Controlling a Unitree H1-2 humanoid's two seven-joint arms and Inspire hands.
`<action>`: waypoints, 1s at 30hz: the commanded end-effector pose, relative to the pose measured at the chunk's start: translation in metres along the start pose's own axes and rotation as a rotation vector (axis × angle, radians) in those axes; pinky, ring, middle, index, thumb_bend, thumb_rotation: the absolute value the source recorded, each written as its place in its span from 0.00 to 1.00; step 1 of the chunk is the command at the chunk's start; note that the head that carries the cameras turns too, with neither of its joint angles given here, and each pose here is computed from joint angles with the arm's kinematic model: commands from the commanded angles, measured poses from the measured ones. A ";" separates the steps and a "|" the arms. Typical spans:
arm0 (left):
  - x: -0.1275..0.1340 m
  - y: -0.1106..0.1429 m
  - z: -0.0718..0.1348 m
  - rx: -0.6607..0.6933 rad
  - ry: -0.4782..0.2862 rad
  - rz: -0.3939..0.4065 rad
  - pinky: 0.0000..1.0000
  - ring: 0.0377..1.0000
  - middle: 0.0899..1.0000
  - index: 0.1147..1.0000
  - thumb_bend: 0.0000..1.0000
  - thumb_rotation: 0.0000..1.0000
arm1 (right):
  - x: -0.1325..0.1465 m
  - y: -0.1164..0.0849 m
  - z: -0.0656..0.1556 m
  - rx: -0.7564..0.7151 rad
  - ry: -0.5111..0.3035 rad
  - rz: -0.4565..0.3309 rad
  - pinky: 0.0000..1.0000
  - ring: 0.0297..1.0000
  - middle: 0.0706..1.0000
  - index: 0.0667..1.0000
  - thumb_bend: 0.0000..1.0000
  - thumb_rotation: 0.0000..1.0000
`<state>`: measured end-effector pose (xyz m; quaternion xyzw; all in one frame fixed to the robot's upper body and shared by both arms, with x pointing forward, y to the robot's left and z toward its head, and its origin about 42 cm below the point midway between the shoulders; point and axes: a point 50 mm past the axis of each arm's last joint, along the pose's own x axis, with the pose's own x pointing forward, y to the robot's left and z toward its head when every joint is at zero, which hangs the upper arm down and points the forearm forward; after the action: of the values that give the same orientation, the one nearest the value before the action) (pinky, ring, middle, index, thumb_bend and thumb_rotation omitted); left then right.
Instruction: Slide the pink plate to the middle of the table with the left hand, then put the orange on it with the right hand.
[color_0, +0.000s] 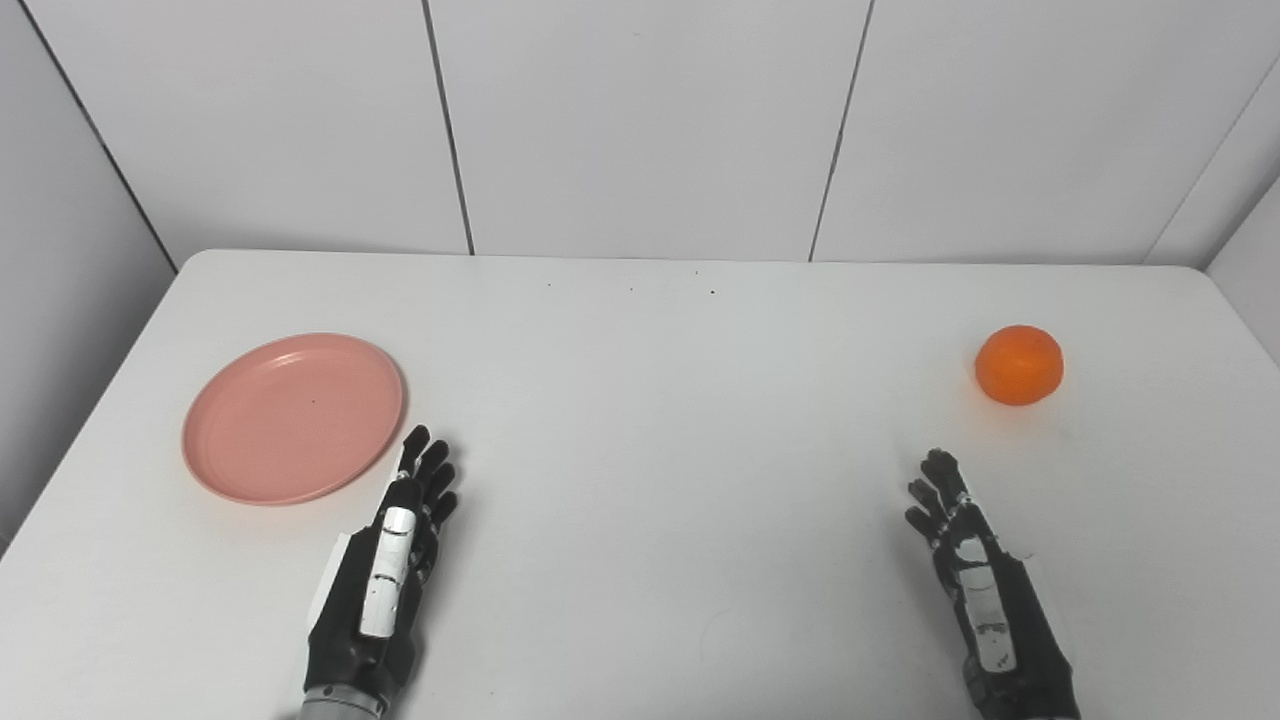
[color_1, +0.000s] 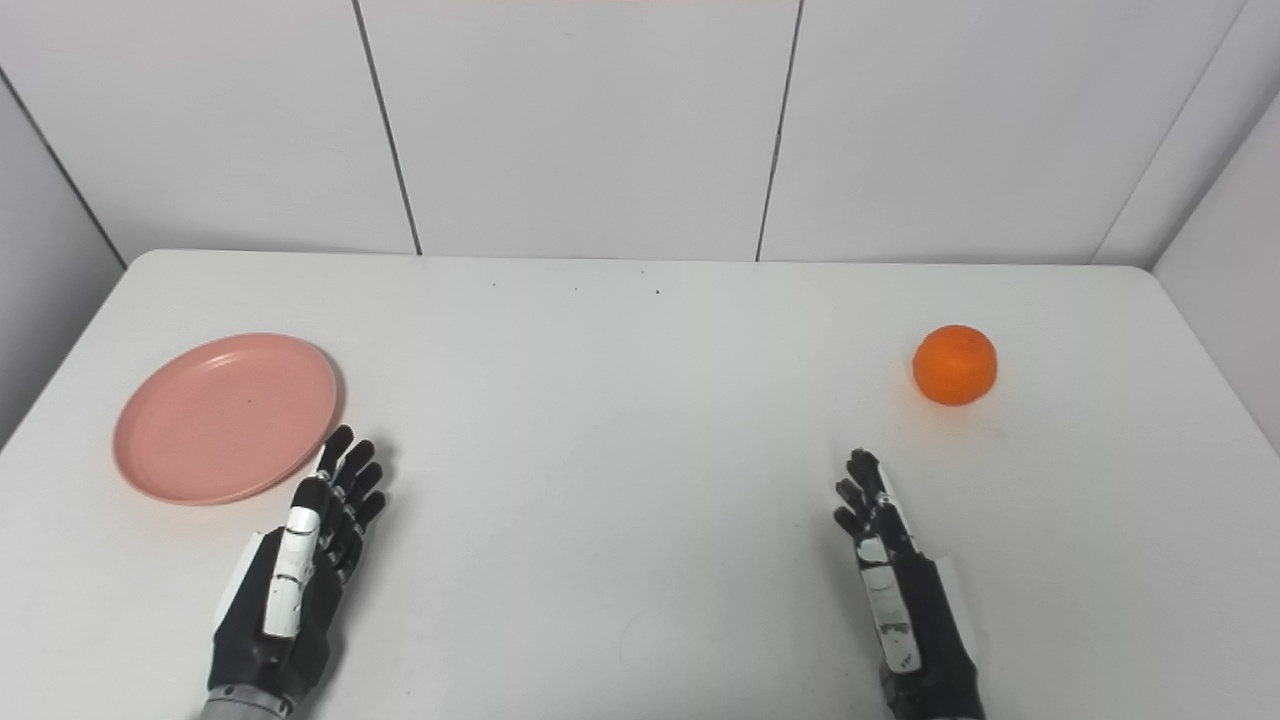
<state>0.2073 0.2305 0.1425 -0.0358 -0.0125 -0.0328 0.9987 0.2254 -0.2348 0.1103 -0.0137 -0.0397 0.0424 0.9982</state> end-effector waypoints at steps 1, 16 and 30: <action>-0.028 0.016 -0.002 0.100 0.021 -0.004 1.00 1.00 1.00 1.00 0.64 0.93 | -0.004 -0.011 -0.011 -0.016 0.056 -0.003 0.97 0.96 0.98 0.97 0.82 1.00; -0.030 0.024 -0.001 0.103 0.021 0.009 1.00 1.00 1.00 1.00 0.68 0.91 | -0.006 -0.003 -0.007 -0.013 0.057 -0.003 0.94 0.94 0.96 0.95 0.83 1.00; -0.028 0.039 0.008 0.112 0.012 0.000 1.00 1.00 1.00 1.00 0.67 0.93 | 0.002 0.010 -0.001 0.040 0.066 -0.042 0.94 0.94 0.96 0.95 0.81 0.99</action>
<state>0.2056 0.2420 0.1442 -0.0341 -0.0248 -0.0160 0.9990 0.2281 -0.2283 0.1143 -0.0090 -0.0394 0.0323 0.9987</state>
